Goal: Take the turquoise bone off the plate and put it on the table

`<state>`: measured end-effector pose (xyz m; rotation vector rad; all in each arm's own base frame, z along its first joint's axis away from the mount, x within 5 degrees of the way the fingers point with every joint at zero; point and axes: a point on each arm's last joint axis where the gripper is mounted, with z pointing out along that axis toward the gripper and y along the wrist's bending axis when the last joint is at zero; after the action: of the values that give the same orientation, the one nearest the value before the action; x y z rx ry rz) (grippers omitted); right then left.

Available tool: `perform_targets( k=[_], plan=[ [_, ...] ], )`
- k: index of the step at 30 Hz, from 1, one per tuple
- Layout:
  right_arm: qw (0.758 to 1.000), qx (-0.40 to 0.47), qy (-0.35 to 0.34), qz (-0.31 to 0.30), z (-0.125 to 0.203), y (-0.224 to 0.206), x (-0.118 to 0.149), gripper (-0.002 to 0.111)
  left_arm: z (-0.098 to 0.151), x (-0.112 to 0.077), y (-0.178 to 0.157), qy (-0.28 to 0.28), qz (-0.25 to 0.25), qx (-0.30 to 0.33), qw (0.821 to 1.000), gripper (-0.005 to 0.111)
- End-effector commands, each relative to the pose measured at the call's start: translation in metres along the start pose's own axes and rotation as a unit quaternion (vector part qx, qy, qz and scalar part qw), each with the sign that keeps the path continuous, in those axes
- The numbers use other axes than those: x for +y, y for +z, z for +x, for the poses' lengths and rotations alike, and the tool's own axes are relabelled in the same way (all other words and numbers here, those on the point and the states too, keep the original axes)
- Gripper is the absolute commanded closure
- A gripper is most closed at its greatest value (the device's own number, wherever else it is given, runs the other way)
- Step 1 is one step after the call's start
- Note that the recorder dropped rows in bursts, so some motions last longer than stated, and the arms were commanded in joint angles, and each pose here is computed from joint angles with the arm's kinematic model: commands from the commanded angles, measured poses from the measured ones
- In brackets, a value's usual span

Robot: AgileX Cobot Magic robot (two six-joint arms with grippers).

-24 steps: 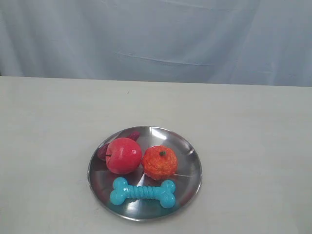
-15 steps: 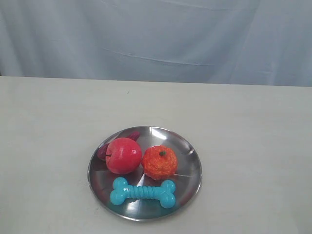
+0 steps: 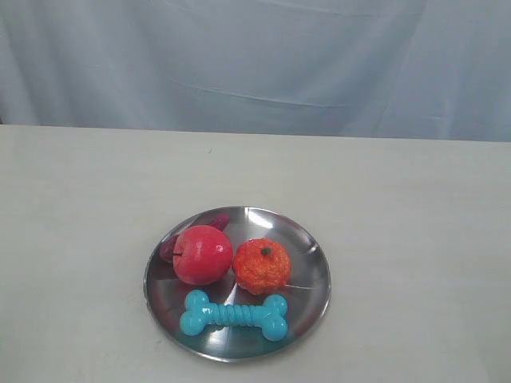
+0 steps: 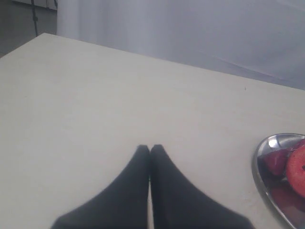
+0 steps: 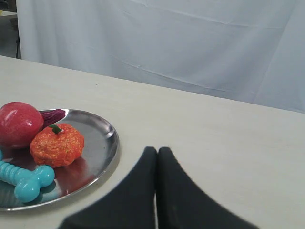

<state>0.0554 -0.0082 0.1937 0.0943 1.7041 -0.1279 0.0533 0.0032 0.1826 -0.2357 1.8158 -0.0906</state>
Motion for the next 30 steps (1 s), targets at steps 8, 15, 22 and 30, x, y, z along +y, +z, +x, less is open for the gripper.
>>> perform_targets(
  k=[8,15,22,30],
  plan=[
    [0.999,-0.039,-0.003,0.003,-0.007,-0.001,0.0,0.109,0.0,0.0,0.0,-0.002,0.003,-0.001,1.0,0.107],
    [0.971,-0.24,0.007,-0.002,-0.042,-0.011,0.0,0.109,0.0,0.0,0.0,-0.002,0.003,-0.001,1.0,0.107],
    [0.982,-0.166,0.094,-0.014,-0.041,-0.009,-0.001,0.109,0.0,0.0,0.0,-0.002,0.003,-0.001,1.0,0.107],
    [0.997,-0.043,0.059,-0.001,-0.082,-0.027,-0.002,0.109,0.0,0.0,0.0,-0.002,0.003,-0.001,1.0,0.107]
  ],
)
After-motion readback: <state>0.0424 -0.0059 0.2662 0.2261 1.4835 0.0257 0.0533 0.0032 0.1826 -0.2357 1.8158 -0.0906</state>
